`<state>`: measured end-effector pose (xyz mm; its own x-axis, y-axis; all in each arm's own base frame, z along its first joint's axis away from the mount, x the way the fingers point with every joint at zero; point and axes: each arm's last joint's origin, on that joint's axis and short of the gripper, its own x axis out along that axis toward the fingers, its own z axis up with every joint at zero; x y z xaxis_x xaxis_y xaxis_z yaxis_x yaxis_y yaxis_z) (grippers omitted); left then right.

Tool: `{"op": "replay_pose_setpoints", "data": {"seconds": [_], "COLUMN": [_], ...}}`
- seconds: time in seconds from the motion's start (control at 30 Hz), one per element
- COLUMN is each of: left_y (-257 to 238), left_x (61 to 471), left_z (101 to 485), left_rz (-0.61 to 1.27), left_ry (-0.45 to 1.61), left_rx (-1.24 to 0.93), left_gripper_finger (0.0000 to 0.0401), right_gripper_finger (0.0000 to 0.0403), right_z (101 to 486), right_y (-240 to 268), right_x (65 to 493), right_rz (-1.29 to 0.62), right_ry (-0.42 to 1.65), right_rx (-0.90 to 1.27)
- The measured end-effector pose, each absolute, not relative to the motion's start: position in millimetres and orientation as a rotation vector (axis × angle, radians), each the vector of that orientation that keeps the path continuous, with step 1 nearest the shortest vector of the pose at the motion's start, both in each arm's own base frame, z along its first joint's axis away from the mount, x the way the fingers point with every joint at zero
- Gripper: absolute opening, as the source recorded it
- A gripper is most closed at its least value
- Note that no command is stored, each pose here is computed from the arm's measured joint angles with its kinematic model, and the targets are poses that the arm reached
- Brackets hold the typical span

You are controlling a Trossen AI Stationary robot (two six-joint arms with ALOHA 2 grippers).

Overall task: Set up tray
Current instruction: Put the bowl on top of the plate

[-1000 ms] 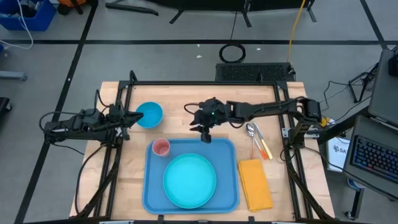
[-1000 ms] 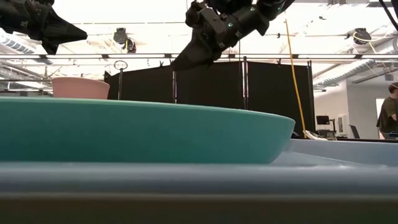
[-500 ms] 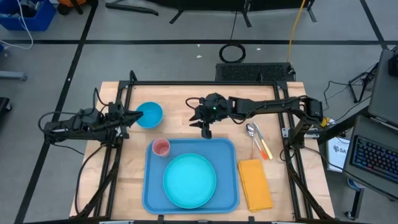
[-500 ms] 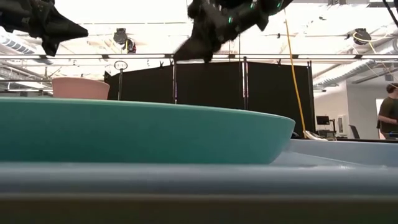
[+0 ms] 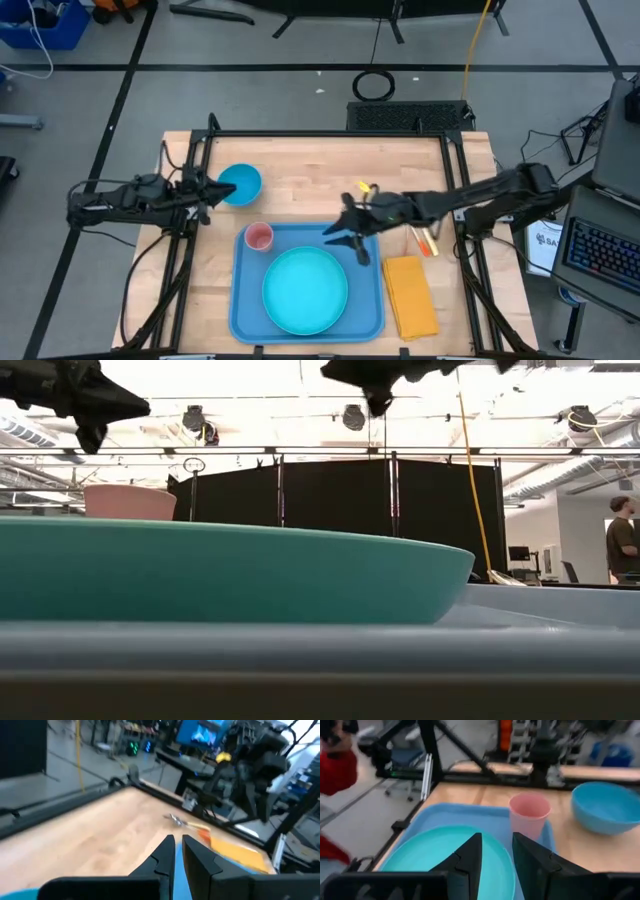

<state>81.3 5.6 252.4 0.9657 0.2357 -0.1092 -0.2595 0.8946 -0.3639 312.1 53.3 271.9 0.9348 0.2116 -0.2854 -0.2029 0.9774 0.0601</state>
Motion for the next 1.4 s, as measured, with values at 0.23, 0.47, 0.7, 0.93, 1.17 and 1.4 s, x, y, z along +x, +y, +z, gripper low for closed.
{"op": "replay_pose_setpoints", "data": {"seconds": [0.23,0.47,0.7,0.93,1.17,1.4], "left_y": [5,16,32,44,40,35], "left_x": [104,118,141,139,141,143], "left_z": [268,287,285,267,262,242], "left_rz": [0.299,0.563,0.641,0.665,0.499,0.371], "left_ry": [0.241,0.575,0.880,1.132,1.199,1.278], "left_rx": [-0.379,-0.299,-0.279,-0.214,-0.201,-0.245], "left_gripper_finger": [0.0035,0.0035,0.0035,0.0076,0.0162,0.0190], "right_gripper_finger": [0.0100,0.0100,0.0100,0.0100,0.0100,0.0100], "right_z": [258,248,246,246,245,244], "right_y": [68,76,85,95,97,98], "right_x": [271,258,255,252,251,251], "right_rz": [0.137,0.143,0.179,0.217,0.224,0.226], "right_ry": [0.242,0.265,0.273,0.276,0.282,0.288], "right_rx": [0.064,0.093,0.087,0.095,0.100,0.098]}}
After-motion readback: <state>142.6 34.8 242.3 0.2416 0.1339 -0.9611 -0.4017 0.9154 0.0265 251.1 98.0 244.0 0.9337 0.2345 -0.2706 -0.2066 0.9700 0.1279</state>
